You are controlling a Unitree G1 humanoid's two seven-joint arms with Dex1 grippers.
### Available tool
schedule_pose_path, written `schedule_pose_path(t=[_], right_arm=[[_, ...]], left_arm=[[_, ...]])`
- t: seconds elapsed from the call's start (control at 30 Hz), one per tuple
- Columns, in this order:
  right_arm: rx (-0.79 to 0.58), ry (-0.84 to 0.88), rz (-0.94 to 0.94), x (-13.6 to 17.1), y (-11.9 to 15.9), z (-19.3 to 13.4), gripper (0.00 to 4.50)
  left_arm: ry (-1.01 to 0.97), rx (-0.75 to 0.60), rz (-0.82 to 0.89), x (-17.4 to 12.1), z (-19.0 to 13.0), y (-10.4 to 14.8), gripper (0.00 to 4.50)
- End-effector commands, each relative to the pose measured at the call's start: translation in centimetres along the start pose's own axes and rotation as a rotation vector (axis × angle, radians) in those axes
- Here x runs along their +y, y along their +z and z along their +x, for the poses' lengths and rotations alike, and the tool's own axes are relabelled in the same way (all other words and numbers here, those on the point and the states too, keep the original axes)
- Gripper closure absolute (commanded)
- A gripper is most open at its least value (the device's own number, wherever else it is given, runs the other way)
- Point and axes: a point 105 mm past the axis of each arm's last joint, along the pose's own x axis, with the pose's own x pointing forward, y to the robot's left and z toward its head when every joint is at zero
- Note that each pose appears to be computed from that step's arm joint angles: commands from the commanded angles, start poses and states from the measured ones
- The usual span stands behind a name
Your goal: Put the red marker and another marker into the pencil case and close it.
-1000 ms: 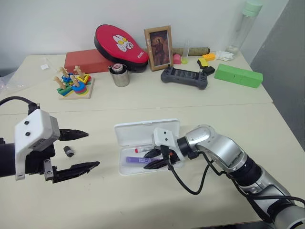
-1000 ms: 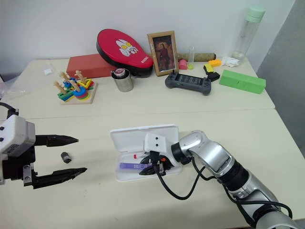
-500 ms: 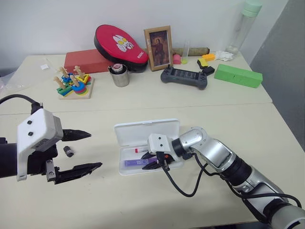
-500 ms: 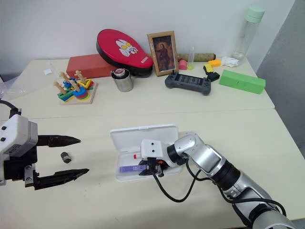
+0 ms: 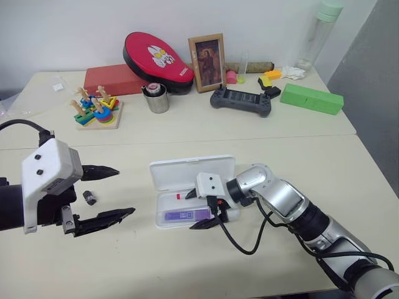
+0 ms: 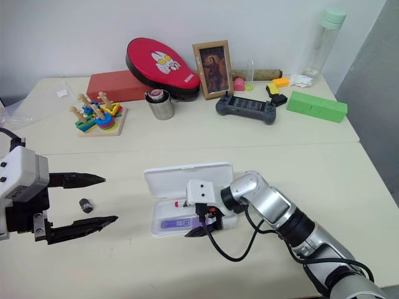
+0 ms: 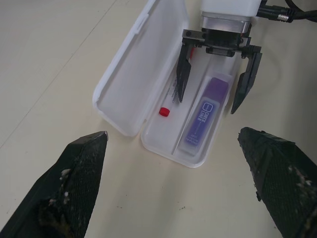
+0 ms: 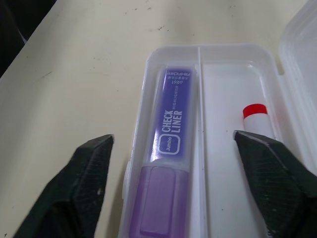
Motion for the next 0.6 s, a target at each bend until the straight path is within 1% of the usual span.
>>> schedule_pose_path(t=[0.03, 0.1, 0.17, 0.4, 0.47, 0.53, 0.6], right_arm=[[-0.128, -0.021, -0.039, -0.6, 3.9, -2.3, 0.04], [-0.16, -0.04, -0.037, -0.8, 4.6, -3.6, 0.04], [-0.168, -0.055, -0.029, -0.9, 4.6, -4.7, 0.04], [-0.152, -0.109, -0.029, -0.5, 3.7, -9.3, 0.04], [-0.132, -0.117, -0.045, -0.2, 3.5, -10.3, 0.04], [-0.107, -0.135, -0.075, -0.3, 3.5, -11.2, 0.04], [-0.07, -0.154, -0.131, -0.4, 3.5, -12.0, 0.04]], left_arm=[[0.005, -0.055, -0.022, -0.2, 0.1, 0.4, 0.0], [0.007, -0.075, -0.051, -0.5, 0.3, 0.3, 0.0], [0.021, -0.081, -0.073, -0.7, 0.4, 0.0, 0.0], [0.162, -0.067, -0.155, -0.7, 0.3, -2.1, 0.0], [0.247, -0.056, -0.162, 0.1, 0.3, -2.7, 0.0], [0.402, -0.007, -0.147, 1.9, 0.1, -3.8, 0.0], [0.518, 0.014, -0.157, 3.2, -0.1, -4.6, 0.0]])
